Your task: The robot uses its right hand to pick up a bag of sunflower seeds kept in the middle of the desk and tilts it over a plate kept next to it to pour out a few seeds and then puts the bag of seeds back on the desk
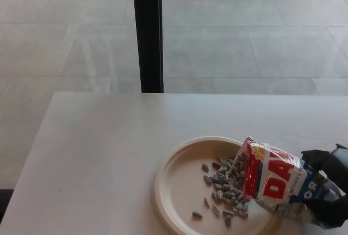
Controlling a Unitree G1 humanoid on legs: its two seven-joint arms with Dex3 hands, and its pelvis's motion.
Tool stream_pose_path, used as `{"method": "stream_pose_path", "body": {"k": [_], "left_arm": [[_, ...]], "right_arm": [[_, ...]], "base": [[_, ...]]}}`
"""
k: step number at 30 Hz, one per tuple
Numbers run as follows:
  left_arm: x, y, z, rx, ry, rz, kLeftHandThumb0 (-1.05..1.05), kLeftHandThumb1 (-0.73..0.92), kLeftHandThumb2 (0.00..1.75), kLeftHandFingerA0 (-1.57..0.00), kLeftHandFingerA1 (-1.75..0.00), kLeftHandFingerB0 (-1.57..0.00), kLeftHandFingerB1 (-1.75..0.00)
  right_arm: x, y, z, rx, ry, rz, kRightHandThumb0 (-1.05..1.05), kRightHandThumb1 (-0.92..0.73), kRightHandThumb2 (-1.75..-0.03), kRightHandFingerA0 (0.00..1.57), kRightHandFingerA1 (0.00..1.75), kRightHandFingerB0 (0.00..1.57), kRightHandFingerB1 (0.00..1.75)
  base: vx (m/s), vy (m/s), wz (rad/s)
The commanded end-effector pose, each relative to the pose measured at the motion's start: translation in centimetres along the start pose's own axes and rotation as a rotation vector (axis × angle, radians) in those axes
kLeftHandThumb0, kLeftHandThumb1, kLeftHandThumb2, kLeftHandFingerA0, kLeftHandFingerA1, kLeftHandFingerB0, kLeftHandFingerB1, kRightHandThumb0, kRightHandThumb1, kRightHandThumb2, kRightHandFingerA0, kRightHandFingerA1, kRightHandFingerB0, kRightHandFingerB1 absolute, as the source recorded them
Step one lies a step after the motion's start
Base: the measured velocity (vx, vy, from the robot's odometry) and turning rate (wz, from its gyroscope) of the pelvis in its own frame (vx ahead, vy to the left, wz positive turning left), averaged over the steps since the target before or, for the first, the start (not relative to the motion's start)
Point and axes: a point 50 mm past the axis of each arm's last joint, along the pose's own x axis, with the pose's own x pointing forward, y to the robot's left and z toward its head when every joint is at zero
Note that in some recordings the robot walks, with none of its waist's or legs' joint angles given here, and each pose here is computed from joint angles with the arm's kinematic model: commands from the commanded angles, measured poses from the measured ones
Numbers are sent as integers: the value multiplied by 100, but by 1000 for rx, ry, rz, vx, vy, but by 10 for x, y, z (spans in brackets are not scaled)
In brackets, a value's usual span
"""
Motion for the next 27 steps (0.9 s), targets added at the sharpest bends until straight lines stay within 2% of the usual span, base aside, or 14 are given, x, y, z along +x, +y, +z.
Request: {"method": "stream_pose_path", "body": {"k": [1, 8, 9, 12, 13, 14, 16, 19, 20, 21, 22, 24, 25, 27], "left_arm": [[-2, 2, 0, 2, -19, 4, -78, 69, 91, -31, -81, -32, -71], [-6, 5, -5, 16, -13, 11, -78, 73, 87, -29, -77, -30, -68], [-6, 5, -6, 15, -12, 9, -80, 61, 116, -31, -73, -31, -68], [-9, 4, -9, 14, -16, 7, -78, 61, 116, -30, -72, -32, -68], [-8, 5, -9, 11, -9, 8, -72, 76, 84, -27, -77, -32, -68], [-8, 6, -10, 6, 1, 13, -72, 76, 83, -30, -76, -32, -67], [-10, 8, -12, -20, -4, 10, -78, 58, 114, -30, -73, -31, -68], [-13, 7, -13, 14, -14, 16, -77, 59, 115, -34, -75, -34, -70], [-13, 7, -13, 15, -18, 8, -73, 73, 87, -29, -89, -36, -76], [-14, 7, -13, 25, -20, 5, -78, 60, 116, -32, -74, -33, -69], [-13, 8, -15, 6, -4, 13, -68, 73, 91, -34, -80, -37, -72], [-14, 8, -16, -3, -8, 23, -78, 59, 114, -34, -75, -34, -69], [-13, 9, -17, -6, 0, 26, -72, 73, 89, -36, -81, -37, -71], [-13, 9, -17, -13, 4, 31, -75, 72, 86, -36, -82, -36, -71]], "right_arm": [[-3, 5, -3, 72, 20, -16, -27, -51, -112, 93, 175, 79, 157], [-7, 6, -12, 79, 6, -7, -30, -48, -116, 92, 175, 78, 161], [-8, 6, -15, 84, 9, -13, -31, -49, -114, 92, 175, 79, 160], [-12, 10, -24, 100, 14, -46, -32, -48, -113, 93, 175, 78, 162], [-12, 12, -27, 100, 6, -61, -31, -47, -115, 93, 175, 79, 163], [-14, 15, -30, 96, 6, -71, -32, -49, -114, 93, 175, 78, 163], [-19, 24, -38, 64, 39, -80, -33, -51, -115, 95, 175, 82, 153], [-23, 31, -44, 30, 33, -104, -32, -50, -117, 95, 175, 84, 150], [-25, 33, -47, 18, 26, -132, -28, -47, -115, 96, 175, 85, 151], [-26, 36, -50, 10, 37, -135, -28, -48, -114, 95, 175, 85, 151], [-28, 39, -54, -14, 54, -138, -29, -47, -113, 98, 175, 86, 149], [-30, 43, -60, -11, 80, -160, -25, -45, -104, 93, 175, 86, 140], [-30, 43, -60, 7, 92, -160, -24, -50, -95, 91, 173, 88, 120], [-30, 44, -60, 25, 100, -160, -22, -54, -86, 88, 164, 88, 108]], "base": [[0, 0, 0], [0, 0, 0], [0, 0, 0], [0, 0, 0], [0, 0, 0], [0, 0, 0], [0, 0, 0], [0, 0, 0], [0, 0, 0], [0, 0, 0], [0, 0, 0], [0, 0, 0], [0, 0, 0], [0, 0, 0]]}}
